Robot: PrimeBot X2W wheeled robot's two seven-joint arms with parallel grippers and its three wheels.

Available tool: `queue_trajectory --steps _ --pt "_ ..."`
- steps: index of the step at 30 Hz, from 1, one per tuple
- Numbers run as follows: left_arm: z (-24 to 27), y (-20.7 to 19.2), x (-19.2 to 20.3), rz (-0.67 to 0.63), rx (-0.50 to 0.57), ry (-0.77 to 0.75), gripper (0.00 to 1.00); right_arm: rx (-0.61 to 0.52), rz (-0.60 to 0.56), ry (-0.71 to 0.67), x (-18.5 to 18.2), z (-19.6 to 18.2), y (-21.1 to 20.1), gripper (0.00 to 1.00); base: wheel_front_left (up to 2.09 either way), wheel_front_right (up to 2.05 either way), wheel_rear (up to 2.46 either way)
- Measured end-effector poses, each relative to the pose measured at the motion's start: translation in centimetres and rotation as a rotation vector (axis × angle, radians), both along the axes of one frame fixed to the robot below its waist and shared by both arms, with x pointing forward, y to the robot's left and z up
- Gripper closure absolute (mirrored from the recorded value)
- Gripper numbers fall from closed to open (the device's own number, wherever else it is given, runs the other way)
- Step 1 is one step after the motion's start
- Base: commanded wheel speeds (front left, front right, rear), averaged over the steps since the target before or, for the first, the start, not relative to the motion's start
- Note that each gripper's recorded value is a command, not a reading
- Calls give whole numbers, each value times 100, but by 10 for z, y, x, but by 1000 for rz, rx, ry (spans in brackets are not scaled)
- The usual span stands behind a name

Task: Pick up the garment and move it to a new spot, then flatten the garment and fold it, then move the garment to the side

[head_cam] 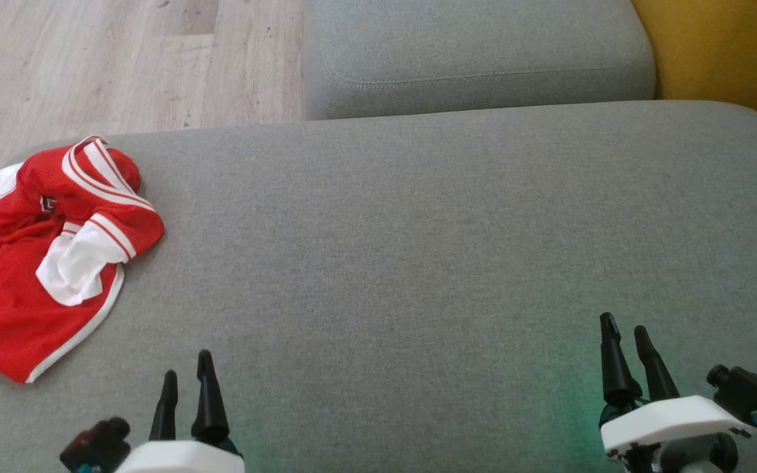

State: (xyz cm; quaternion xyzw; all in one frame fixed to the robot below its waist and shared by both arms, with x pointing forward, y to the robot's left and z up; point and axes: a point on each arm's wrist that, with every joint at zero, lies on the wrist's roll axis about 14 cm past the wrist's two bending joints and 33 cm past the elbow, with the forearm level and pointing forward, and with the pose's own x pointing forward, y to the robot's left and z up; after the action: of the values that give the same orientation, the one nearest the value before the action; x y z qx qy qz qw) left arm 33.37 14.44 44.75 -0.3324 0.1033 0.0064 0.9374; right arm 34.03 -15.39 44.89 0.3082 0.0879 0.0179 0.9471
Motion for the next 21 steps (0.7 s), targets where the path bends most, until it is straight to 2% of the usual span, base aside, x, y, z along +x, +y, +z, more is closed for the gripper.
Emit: queue_trajectory --steps 21 --pt "-6 -2 -10 -45 244 -27 0 -254 97 -63 -2 4 16 0 0 0 0"
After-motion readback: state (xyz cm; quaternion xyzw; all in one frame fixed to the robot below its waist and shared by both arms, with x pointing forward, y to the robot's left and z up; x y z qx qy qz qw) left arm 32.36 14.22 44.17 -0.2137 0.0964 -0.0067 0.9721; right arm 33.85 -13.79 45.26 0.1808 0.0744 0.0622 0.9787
